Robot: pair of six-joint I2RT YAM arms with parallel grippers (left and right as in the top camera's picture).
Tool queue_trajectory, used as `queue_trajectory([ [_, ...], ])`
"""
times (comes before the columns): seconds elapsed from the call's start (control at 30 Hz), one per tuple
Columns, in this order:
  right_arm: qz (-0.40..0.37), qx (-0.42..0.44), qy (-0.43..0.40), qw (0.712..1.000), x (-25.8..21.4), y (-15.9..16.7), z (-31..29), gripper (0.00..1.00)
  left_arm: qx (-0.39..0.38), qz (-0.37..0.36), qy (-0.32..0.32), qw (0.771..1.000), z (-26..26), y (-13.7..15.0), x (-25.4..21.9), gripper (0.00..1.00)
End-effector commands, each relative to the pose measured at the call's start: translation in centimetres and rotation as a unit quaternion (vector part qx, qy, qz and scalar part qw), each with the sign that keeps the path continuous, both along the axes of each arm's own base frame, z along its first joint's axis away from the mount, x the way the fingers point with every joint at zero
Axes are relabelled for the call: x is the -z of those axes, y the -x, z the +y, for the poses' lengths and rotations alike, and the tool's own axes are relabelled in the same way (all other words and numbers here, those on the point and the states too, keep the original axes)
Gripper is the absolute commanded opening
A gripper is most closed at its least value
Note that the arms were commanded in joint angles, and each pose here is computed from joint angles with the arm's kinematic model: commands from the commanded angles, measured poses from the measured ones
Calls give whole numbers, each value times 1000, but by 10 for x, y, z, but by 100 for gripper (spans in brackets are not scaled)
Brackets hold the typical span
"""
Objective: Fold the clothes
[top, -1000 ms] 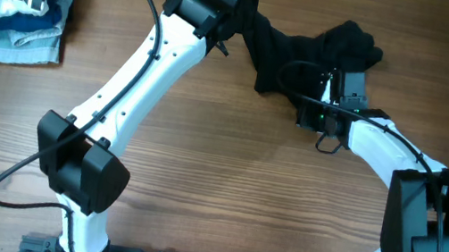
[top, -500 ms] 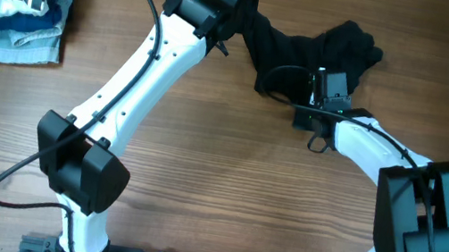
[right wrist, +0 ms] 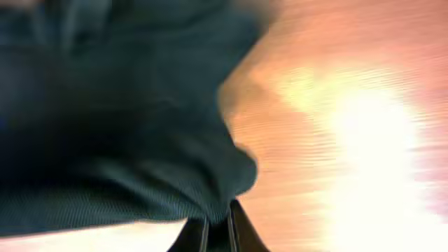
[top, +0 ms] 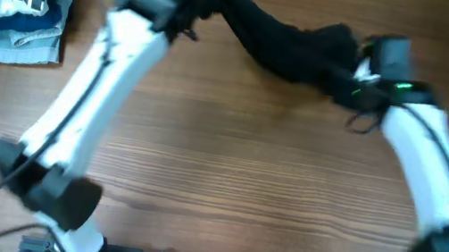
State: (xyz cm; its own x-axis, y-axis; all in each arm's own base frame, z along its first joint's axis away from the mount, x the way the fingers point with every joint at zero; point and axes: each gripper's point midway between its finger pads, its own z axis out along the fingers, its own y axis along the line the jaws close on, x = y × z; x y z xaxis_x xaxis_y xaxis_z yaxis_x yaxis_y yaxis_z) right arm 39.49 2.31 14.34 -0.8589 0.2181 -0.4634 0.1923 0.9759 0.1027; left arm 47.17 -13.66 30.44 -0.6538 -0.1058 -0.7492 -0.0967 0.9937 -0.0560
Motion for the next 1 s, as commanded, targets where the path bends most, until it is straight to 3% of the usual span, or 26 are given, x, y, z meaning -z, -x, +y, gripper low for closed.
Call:
queue_trajectory([
  [0.0, -89, 21, -20, 996, -95, 8, -42, 4, -67, -72, -2, 995, 65, 22, -70, 4],
  [0.23, -64, 1, -73, 995, -109, 43, -63, 4, -64, 14, -6, 998, 81, 41, -36, 4],
  [0.37, -104, -6, -65, 993, -140, 40, -62, 4, -44, -18, -2, 999, 66, 53, -60, 4],
  [0.53, -179, 7, -15, 984, -217, 50, -73, 4, -45, -100, 8, 994, 65, 83, -116, 4],
  [0.63, -197, 14, 11, 980, -251, 67, -76, 4, -44, -155, 23, 987, 74, 115, -156, 4],
  [0.73, -226, 39, 27, 973, -289, 103, -86, 4, -51, -225, 38, 972, 98, 167, -203, 4],
  [0.97, -264, 120, 70, 955, -326, 178, -108, 4, -52, -299, 77, 950, 130, 254, -243, 4],
])
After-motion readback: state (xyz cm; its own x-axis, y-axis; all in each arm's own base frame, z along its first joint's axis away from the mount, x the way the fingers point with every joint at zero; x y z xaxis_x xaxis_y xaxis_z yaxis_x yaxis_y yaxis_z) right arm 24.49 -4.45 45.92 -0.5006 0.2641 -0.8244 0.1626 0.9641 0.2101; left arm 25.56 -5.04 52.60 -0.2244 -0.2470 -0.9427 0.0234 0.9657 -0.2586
